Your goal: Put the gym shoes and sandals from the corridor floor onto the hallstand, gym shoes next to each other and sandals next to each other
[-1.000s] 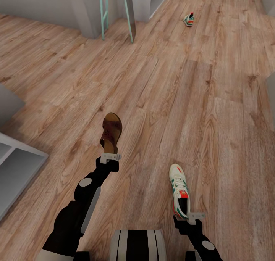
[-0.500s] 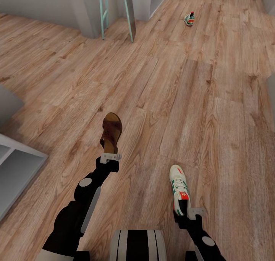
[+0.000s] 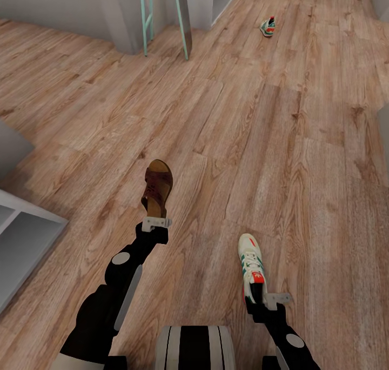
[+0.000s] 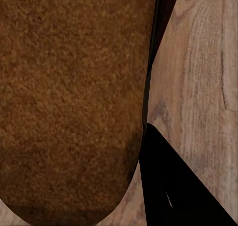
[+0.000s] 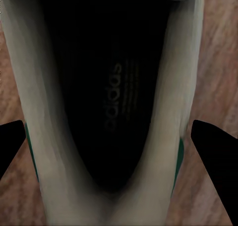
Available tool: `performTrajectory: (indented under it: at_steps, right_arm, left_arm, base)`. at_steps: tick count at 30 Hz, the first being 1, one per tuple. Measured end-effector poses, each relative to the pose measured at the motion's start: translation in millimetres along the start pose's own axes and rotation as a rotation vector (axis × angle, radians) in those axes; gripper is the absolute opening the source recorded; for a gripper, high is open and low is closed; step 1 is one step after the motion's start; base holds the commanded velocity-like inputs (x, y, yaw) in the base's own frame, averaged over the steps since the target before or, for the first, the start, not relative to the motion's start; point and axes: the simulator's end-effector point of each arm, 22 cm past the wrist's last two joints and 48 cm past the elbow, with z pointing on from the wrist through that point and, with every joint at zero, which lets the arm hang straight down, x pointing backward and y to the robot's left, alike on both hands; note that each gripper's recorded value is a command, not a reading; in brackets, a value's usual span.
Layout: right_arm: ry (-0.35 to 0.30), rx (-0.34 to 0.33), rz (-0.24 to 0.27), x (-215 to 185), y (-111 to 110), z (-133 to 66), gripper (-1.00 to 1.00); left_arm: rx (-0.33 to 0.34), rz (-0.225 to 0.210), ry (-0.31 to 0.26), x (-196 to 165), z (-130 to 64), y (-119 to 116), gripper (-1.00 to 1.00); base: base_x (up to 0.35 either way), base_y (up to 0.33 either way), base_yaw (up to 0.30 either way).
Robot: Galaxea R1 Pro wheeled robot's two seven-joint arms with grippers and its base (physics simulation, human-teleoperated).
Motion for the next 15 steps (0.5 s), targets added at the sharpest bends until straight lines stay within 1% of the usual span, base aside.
performTrajectory:
  at_steps: [13, 15]
  right_arm:
    - [0.000, 0.000, 0.000, -0.2, 0.1, 0.0, -1.00]
    - [-0.009, 0.000, 0.000, -4.3, 0.0, -1.4, -1.00]
  left_arm:
    - [0.001, 0.000, 0.000, 0.0, 0.0, -0.5, -1.00]
    - [0.001, 0.002, -0.008, -4.8, -2.2, -1.0, -1.00]
  base:
    - [0.000, 0.000, 0.000]
    - [0.000, 0.000, 0.000]
